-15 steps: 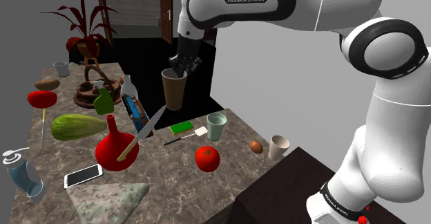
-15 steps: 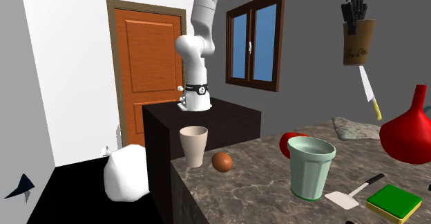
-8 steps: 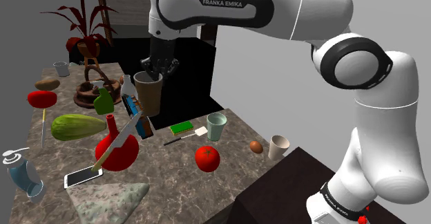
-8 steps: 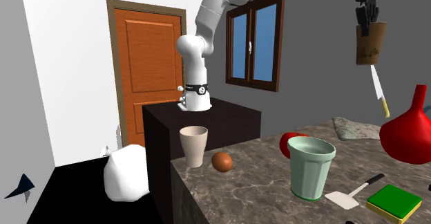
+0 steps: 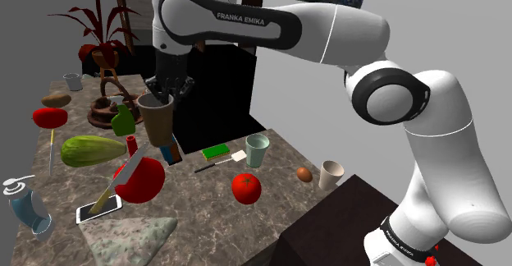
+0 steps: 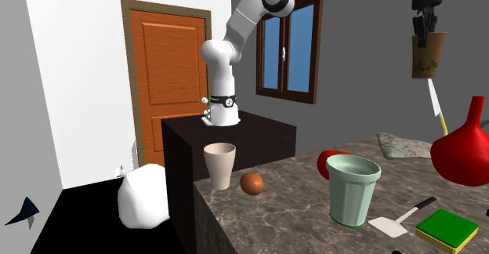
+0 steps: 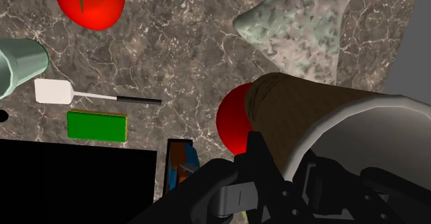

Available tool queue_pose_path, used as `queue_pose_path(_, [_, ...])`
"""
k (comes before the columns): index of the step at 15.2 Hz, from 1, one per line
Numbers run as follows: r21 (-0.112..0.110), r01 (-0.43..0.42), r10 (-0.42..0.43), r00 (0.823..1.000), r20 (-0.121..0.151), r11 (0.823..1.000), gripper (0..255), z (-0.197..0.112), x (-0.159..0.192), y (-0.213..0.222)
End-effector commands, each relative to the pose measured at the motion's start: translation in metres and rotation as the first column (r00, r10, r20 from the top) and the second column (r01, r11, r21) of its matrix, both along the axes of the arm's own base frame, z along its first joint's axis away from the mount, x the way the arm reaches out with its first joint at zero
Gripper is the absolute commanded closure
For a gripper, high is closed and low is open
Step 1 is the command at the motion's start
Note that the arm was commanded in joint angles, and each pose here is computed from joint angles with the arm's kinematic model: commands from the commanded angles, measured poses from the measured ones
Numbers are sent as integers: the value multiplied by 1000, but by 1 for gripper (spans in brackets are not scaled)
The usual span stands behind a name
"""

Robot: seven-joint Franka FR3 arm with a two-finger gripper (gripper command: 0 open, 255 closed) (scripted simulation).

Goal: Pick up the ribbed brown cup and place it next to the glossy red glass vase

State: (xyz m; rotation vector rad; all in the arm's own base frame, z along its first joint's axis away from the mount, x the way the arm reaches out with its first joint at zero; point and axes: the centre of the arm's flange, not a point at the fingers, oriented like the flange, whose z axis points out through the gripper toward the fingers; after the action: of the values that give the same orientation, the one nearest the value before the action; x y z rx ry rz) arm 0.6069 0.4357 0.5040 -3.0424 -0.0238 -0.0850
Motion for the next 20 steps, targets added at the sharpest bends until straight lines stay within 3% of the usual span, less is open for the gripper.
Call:
queue_pose_path(1, [1,0,0,1000,1,1000,255,-11,1,1])
queue_pose_path(20, [1,0,0,1000,1,1000,255,-111,1,1])
